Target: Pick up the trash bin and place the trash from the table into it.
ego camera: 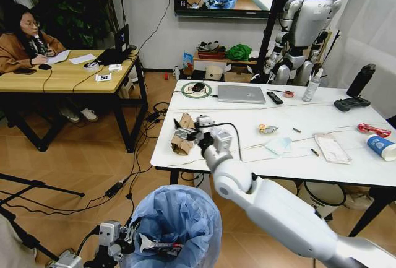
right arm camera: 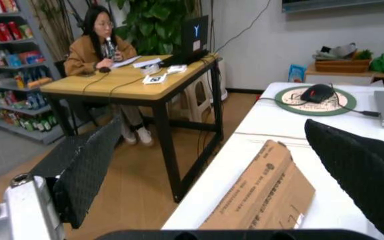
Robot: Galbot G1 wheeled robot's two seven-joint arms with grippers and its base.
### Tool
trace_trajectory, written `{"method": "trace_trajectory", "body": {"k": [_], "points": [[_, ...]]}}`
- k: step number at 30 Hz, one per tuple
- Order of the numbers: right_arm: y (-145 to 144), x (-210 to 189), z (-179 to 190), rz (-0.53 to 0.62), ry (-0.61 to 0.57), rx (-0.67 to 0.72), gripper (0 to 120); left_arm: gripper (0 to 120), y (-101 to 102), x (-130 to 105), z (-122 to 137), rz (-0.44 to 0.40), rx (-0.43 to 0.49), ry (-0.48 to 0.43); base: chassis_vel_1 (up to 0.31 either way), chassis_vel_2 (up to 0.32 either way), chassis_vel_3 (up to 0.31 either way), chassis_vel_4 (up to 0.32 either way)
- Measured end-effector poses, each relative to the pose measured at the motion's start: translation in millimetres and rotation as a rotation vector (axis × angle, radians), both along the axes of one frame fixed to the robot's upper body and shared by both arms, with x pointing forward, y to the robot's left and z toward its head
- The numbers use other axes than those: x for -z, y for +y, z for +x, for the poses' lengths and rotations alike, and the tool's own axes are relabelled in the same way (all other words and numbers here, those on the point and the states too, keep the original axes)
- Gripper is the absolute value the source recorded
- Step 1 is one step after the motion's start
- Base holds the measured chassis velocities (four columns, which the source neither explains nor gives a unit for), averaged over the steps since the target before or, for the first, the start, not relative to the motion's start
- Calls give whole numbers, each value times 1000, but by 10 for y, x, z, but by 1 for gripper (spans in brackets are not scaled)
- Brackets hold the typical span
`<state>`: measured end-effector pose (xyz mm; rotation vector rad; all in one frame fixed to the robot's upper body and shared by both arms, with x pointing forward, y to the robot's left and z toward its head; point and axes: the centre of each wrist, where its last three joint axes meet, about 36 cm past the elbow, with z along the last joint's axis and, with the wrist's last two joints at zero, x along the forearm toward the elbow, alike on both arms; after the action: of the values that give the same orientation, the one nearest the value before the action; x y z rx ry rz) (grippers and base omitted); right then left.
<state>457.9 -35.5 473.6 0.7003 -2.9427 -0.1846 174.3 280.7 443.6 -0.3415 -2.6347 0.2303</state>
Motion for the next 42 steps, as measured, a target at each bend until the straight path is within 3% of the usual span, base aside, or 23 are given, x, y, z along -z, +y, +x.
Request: {"method": "trace_trajectory", "body": {"k": [42], "points": [[754,621,596,-282,102,170,100,0,14,-14,-15,0,-7,-8,0,0,0,0]]}}
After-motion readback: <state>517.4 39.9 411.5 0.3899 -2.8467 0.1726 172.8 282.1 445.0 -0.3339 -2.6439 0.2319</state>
